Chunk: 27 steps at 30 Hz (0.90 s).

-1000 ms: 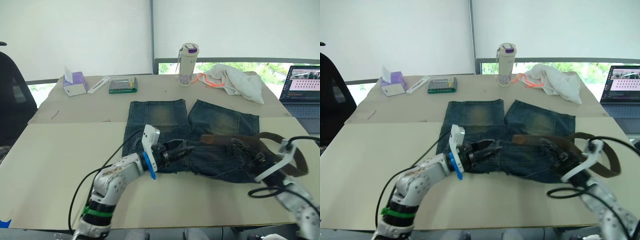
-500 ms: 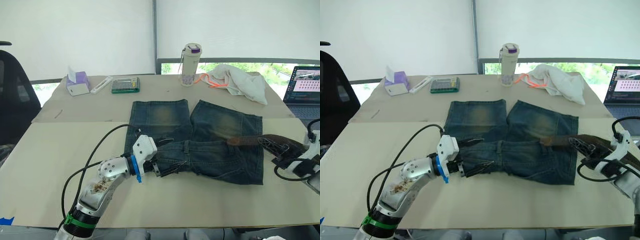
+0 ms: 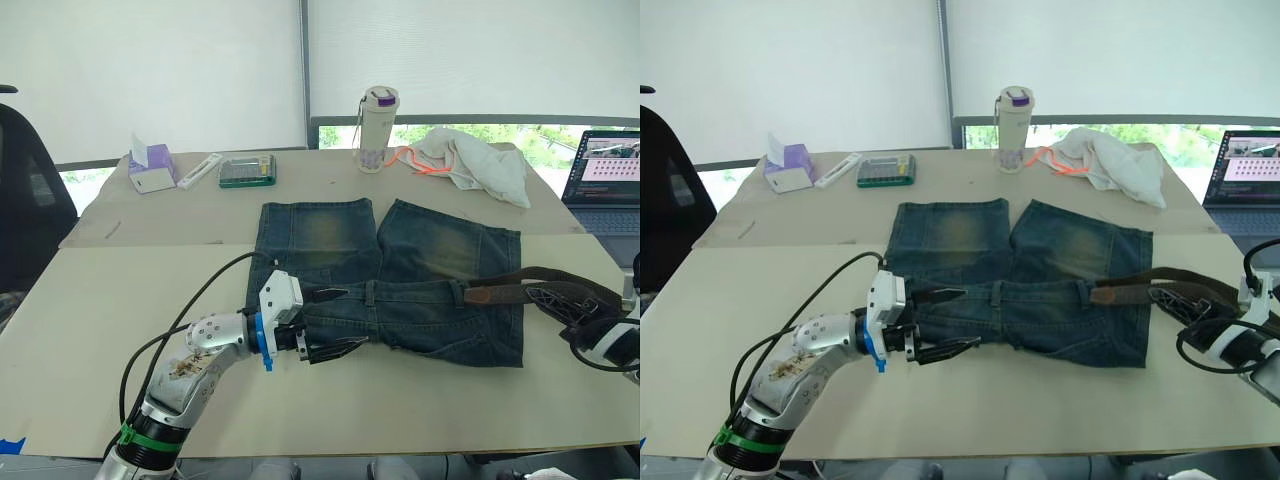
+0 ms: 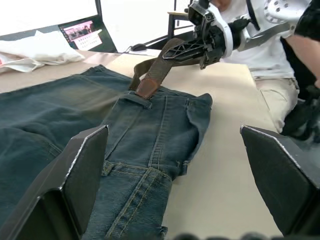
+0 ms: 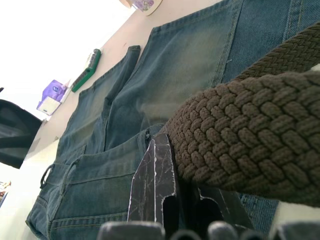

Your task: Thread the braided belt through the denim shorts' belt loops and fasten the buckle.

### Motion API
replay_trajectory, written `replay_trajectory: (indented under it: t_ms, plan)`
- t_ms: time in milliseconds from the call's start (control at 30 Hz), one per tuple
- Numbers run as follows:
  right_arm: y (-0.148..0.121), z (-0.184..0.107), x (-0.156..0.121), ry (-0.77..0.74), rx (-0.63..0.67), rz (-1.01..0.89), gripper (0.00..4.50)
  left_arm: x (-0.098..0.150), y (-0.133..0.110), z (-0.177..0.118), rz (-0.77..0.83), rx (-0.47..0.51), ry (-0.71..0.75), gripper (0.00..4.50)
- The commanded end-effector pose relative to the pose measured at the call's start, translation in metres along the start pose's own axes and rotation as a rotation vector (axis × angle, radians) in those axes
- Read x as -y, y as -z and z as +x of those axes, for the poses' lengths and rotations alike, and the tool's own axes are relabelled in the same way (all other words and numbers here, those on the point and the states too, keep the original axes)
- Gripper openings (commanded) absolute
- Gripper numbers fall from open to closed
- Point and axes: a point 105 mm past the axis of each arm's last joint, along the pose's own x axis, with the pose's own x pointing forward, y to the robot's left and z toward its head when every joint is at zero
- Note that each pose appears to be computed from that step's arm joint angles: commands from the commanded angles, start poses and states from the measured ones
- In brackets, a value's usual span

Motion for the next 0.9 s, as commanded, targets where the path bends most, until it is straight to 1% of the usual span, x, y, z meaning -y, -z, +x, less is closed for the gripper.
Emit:
replay_trajectory:
  t_ms: [33, 167, 367, 500, 667, 767, 900]
  plan:
    - [-0.018, 0.000, 0.001, 0.000, 0.045, -0.048, 0.00, -0.003, -0.011, -0.005, 0.012, 0.018, 0.022, 4.47]
    - [-0.016, 0.008, -0.003, -0.025, 0.034, -0.056, 0.00, -0.003, -0.011, -0.006, 0.009, 0.011, 0.029, 4.47]
    - [-0.018, 0.008, 0.002, -0.010, 0.026, -0.071, 0.00, -0.003, -0.009, -0.008, 0.007, -0.003, 0.030, 4.47]
    - [-0.013, 0.014, -0.009, -0.046, 0.001, -0.095, 0.00, -0.004, -0.009, -0.007, 0.012, -0.002, 0.026, 4.47]
    - [-0.007, 0.024, -0.015, -0.049, -0.021, -0.150, 0.00, -0.003, -0.008, -0.005, 0.013, -0.004, 0.029, 4.47]
    - [-0.013, 0.027, -0.019, -0.048, 0.010, -0.210, 0.00, -0.003, -0.008, -0.005, 0.017, -0.006, 0.028, 4.47]
    - [-0.022, 0.025, -0.016, -0.019, 0.045, -0.234, 0.00, -0.003, -0.008, -0.005, 0.016, -0.005, 0.025, 4.47]
